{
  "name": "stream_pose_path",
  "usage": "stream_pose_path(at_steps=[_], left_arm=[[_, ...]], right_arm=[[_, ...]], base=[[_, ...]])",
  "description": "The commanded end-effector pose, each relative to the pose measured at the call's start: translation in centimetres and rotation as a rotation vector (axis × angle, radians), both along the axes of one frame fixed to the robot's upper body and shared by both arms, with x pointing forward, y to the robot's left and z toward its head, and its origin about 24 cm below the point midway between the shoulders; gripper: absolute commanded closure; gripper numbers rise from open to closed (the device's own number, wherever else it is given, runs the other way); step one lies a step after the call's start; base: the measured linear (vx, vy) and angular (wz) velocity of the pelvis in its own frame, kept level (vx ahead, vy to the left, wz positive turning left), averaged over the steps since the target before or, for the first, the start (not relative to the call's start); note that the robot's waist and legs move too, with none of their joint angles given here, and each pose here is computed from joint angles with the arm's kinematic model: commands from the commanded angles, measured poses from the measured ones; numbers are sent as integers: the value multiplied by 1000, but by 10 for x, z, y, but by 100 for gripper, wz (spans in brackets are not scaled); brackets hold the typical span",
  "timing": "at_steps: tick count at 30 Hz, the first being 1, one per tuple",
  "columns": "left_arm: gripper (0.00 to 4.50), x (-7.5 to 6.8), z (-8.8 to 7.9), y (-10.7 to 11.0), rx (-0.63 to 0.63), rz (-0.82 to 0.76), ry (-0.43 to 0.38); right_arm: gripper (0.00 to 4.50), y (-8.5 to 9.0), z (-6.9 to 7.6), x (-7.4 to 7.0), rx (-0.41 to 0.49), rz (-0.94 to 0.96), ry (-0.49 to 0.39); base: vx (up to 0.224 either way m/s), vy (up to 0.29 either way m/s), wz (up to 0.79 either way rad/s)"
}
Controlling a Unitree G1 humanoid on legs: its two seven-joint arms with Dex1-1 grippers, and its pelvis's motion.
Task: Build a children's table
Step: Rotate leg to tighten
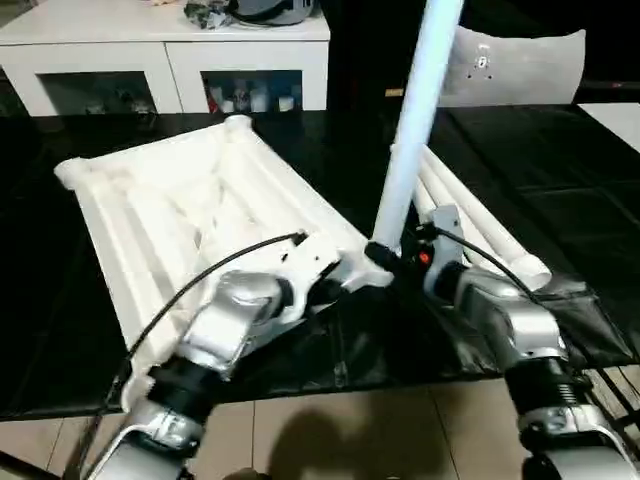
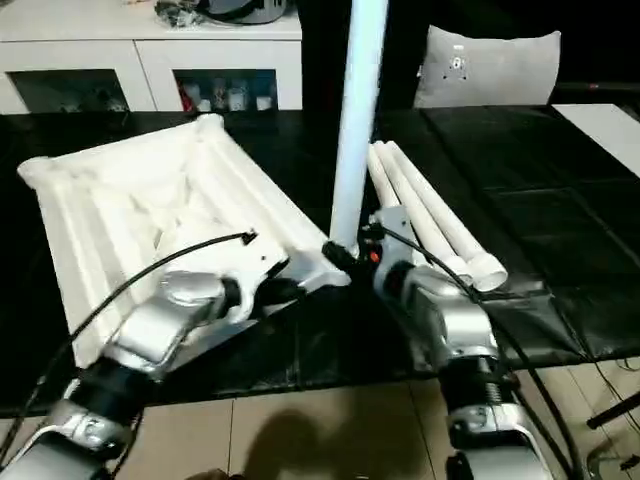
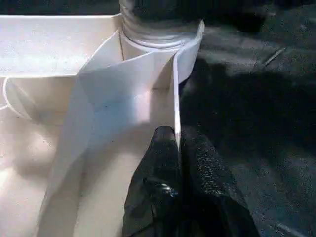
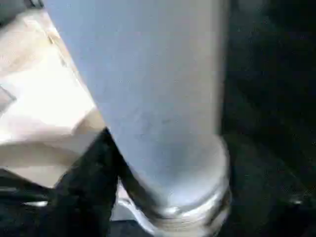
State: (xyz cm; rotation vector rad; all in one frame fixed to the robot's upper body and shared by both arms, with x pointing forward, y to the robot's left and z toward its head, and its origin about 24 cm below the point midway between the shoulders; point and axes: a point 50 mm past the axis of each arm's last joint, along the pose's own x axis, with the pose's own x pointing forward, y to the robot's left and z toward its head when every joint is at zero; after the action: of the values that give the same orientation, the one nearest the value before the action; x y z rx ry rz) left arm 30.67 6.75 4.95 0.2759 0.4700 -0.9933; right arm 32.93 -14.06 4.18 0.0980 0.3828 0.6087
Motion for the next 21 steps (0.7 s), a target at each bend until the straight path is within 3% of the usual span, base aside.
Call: stream_pose_path(at_steps=[1,2,10,13,21], left_arm=[[450,-2,16,-19,-68,-82,-63],[450,-2,15,-17,-47,-79,-67],[450,2,11,1,29,-87,-93],[450,2,10,10,58,-134,-97],[450,-12,8,20,84,-381,-84]], right_arm=[[106,7,-11,-5,-20,28,44],[83,6,-10,-5,-21,30,32],[30,-9,-1,-12,12,94,-42],[3,-25,7,-20,22,184,-66],[3,-46,18,-30,-31,361,-83]], base=[[0,0,0],[0,0,0],[0,0,0],[0,0,0],[0,0,0]])
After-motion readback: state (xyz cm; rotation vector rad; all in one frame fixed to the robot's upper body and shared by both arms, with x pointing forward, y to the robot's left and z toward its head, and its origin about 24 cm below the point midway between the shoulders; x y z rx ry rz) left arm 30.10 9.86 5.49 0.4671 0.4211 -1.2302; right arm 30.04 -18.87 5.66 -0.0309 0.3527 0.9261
